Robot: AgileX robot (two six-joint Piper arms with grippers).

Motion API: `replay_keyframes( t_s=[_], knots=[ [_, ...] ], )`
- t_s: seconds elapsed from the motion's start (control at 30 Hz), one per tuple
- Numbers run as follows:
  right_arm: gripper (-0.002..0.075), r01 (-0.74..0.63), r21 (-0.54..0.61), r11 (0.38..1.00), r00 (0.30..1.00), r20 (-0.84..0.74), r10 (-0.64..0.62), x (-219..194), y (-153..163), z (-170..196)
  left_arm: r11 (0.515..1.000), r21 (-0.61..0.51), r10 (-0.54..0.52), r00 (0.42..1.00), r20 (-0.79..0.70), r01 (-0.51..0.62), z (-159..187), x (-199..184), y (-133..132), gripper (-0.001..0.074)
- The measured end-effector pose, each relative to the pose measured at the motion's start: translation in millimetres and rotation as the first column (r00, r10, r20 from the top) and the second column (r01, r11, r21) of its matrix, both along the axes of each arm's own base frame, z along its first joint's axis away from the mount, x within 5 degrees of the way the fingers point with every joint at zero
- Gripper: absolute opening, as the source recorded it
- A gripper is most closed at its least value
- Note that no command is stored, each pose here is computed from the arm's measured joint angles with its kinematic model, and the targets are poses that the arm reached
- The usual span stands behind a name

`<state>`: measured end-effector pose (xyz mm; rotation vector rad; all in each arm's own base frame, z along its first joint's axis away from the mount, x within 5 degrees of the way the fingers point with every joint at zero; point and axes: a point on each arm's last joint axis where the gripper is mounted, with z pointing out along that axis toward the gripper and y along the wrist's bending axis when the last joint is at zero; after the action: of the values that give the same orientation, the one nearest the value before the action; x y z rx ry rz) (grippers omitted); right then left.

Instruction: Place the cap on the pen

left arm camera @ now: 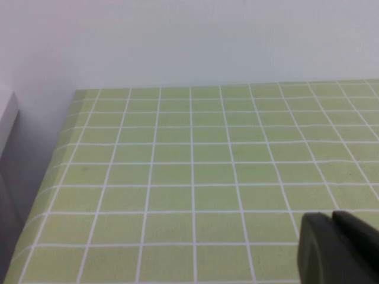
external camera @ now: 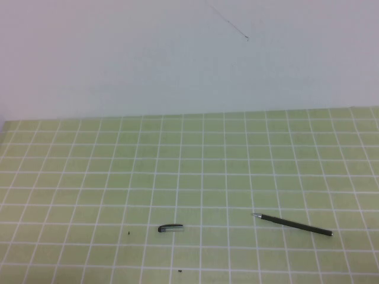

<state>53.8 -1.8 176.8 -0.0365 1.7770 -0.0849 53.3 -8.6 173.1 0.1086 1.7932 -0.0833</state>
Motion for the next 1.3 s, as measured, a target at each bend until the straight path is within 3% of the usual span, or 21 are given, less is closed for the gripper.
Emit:
replay_keyframes(
  t_s=[0.87,1.03,1.3],
  knots=[
    [-0.0003,0.0,0.001,1.0,1.0,-0.013,0.0,0.0,0.0,-1.1,1.0,-0.001,0.003,1.0,0.016,-0.003,1.4,0.4,0.3,0.0],
    [-0.0003,0.0,0.001,1.0,1.0,-0.013,0.0,0.0,0.0,-1.1,0.999,-0.02,0.039,0.984,0.176,-0.036,16.0,2.5,3.1,0.0],
    [-0.0003,0.0,-0.029,1.0,1.0,-0.009,0.0,0.1,-0.6,-0.6,0.994,-0.06,0.106,0.883,0.456,-0.088,43.1,0.0,9.1,0.0]
  ],
)
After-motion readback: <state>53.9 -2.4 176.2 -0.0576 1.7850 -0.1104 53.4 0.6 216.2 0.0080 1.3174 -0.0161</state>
